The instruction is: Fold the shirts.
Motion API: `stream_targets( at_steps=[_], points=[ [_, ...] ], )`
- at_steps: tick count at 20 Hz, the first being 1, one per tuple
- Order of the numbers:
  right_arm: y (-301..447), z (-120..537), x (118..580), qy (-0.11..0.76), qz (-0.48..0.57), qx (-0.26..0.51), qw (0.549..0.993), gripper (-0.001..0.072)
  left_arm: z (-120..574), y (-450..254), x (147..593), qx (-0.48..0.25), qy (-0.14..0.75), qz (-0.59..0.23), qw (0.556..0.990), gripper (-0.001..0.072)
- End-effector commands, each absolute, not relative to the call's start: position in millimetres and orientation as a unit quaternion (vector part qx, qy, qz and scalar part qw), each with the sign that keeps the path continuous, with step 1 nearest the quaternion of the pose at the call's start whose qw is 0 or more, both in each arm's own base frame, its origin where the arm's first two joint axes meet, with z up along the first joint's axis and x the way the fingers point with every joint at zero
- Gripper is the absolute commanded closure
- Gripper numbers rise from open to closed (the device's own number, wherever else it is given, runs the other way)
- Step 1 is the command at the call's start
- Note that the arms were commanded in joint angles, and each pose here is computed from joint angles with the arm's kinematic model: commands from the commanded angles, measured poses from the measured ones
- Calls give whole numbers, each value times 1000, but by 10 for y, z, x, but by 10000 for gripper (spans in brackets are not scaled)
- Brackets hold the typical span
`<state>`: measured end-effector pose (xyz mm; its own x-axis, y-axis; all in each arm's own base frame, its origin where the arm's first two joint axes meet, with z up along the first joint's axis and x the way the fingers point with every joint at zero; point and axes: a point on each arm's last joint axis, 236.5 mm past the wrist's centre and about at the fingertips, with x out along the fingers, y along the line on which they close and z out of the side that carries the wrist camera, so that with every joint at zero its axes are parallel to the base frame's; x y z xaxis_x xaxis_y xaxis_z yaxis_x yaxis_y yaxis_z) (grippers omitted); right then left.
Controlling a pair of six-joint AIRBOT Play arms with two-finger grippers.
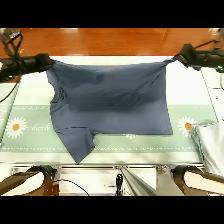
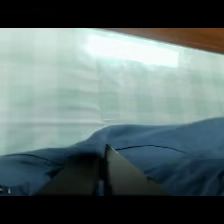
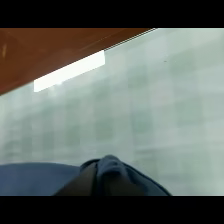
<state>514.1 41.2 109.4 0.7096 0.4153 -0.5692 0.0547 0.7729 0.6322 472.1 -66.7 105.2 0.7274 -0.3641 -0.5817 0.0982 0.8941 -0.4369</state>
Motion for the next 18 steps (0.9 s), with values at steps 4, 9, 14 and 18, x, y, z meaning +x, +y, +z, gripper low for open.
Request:
stream_targets(
  at_steps=[4,9,14,18],
  points=[
    [354,809,5338,415,136,386,812,87,649,-509,4509,-189,440,-132,868,3],
    [-675,378,4065,589,53,265,761,87,128,472,3527,-248,595,-44,763,4],
    [-542,-72,3333,526,14,366,767,88,-628,166,2516,-371,662,-50,649,5],
    [-48,-190,2940,497,51,404,766,88,-811,-72,2369,-408,646,-72,641,4]
  ],
)
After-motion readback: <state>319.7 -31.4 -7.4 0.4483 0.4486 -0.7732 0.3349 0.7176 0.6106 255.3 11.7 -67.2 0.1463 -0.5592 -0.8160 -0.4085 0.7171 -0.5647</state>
